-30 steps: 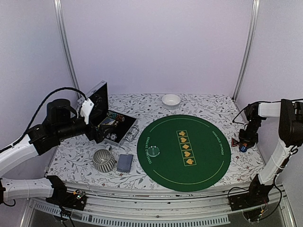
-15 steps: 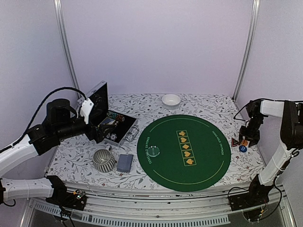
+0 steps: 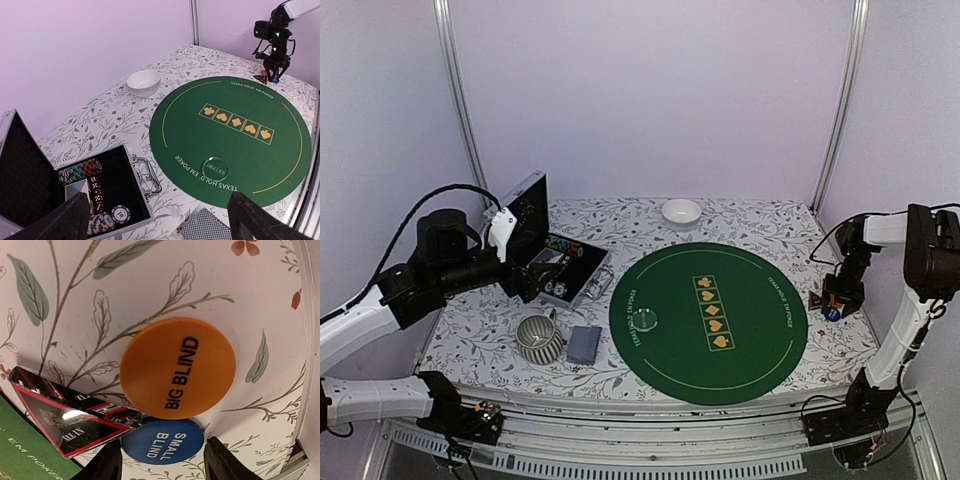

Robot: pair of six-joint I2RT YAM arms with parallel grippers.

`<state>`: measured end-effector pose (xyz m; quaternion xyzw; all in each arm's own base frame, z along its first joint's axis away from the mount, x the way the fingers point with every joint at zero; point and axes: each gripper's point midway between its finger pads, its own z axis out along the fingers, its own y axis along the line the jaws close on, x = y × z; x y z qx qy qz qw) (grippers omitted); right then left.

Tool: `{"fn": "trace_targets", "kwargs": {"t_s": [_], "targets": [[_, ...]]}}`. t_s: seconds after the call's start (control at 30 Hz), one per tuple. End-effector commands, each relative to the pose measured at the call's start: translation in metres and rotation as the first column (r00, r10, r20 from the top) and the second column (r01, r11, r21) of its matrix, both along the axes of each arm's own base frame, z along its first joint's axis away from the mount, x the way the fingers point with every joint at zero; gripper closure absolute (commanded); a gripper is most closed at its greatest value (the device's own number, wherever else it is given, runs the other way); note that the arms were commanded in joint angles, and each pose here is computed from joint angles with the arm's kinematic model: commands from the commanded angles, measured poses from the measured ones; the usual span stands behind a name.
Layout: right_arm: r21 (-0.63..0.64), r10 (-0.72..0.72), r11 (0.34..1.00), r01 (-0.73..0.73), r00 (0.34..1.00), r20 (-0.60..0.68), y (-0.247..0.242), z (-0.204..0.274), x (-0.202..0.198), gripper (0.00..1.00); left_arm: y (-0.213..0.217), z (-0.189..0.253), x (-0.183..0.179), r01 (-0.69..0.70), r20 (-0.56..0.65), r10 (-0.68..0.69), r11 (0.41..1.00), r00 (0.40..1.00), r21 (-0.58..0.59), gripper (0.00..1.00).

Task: Distribute texas hold em gaming equipment
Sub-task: Pick up the small blind button from the corner of the board.

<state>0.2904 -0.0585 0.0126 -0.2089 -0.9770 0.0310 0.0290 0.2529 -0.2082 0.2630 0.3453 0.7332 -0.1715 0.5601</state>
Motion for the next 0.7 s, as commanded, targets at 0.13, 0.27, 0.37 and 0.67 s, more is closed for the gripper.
{"fn": "trace_targets", "kwargs": {"t_s": [0.13, 0.27, 0.37, 0.67], "targets": [[-0.048, -0.017, 0.999, 0.016, 0.999, -0.036, -0.004, -0.007, -0.010, 0.44, 0.004, 0.001, 0.002, -0.013, 0.021, 0.013, 1.000, 1.000, 0.004, 0.02], [-0.045, -0.015, 0.999, 0.014, 0.999, -0.040, -0.002, -0.008, -0.010, 0.50, 0.004, 0.001, 0.002, -0.012, 0.021, 0.012, 1.000, 1.000, 0.005, 0.02], [-0.043, -0.017, 0.999, 0.015, 0.999, -0.043, -0.002, -0.009, -0.011, 0.54, 0.004, 0.001, 0.002, -0.013, 0.022, 0.013, 1.000, 1.000, 0.004, 0.02], [-0.040, -0.013, 0.999, 0.013, 1.000, 0.000, -0.001, 0.006, -0.004, 0.56, 0.003, 0.002, 0.001, -0.009, 0.023, 0.009, 1.000, 1.000, 0.001, 0.02]]}}
